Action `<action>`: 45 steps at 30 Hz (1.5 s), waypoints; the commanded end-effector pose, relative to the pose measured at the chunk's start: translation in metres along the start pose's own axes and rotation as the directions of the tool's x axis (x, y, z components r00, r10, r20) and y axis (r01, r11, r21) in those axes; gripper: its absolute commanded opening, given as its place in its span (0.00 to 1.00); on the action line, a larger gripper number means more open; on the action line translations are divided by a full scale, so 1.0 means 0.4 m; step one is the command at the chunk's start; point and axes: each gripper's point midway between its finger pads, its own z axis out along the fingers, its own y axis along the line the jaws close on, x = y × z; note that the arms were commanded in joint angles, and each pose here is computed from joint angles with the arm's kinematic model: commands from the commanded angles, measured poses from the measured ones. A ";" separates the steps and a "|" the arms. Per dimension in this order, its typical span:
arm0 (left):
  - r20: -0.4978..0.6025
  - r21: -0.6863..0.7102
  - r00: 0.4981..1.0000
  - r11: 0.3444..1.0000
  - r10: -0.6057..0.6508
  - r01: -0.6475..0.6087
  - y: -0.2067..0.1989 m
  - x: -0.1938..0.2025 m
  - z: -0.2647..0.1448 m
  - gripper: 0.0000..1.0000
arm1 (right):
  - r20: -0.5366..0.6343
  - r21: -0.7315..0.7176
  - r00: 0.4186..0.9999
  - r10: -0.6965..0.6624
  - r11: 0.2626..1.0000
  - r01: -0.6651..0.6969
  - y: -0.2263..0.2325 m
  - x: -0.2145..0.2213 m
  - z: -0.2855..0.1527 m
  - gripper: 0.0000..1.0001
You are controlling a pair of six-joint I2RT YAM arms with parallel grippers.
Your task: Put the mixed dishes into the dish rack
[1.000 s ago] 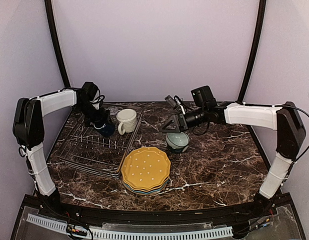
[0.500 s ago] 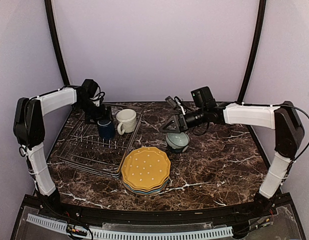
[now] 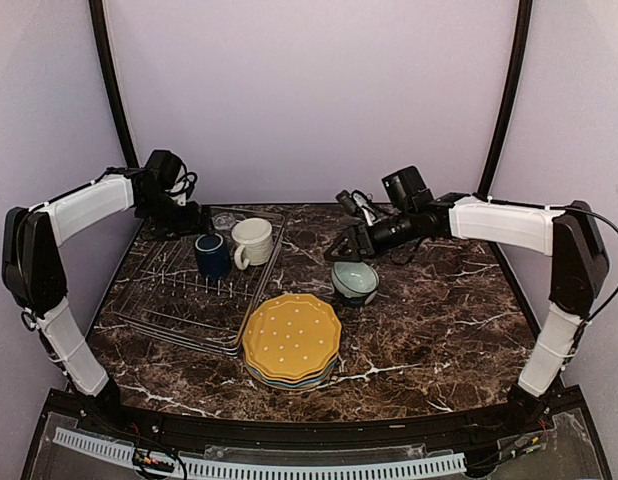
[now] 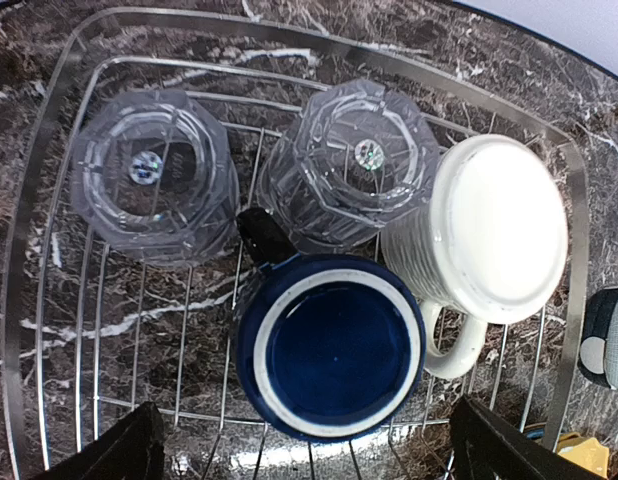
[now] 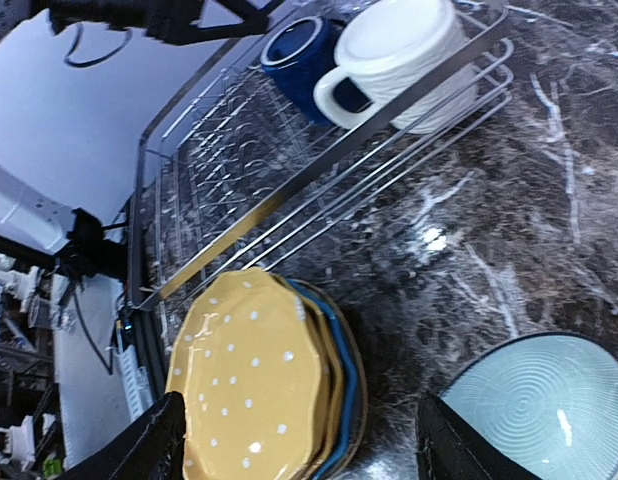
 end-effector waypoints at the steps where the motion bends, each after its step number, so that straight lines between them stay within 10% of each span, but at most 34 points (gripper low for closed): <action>1: 0.137 -0.036 0.989 0.998 0.050 -0.045 0.014 -0.031 -0.106 0.99 | -0.032 0.261 0.998 -0.047 0.964 0.054 -0.059 -0.014 -0.078 0.76; 21: 0.320 0.195 0.944 0.970 0.076 -0.144 -0.073 0.047 -0.273 0.97 | -0.354 0.327 0.934 0.047 0.942 0.077 0.053 0.245 0.020 0.53; 45: 0.312 0.264 0.948 0.952 0.067 -0.154 -0.098 0.067 -0.266 0.97 | -0.408 0.415 0.891 0.199 0.910 -0.013 0.015 0.299 0.125 0.22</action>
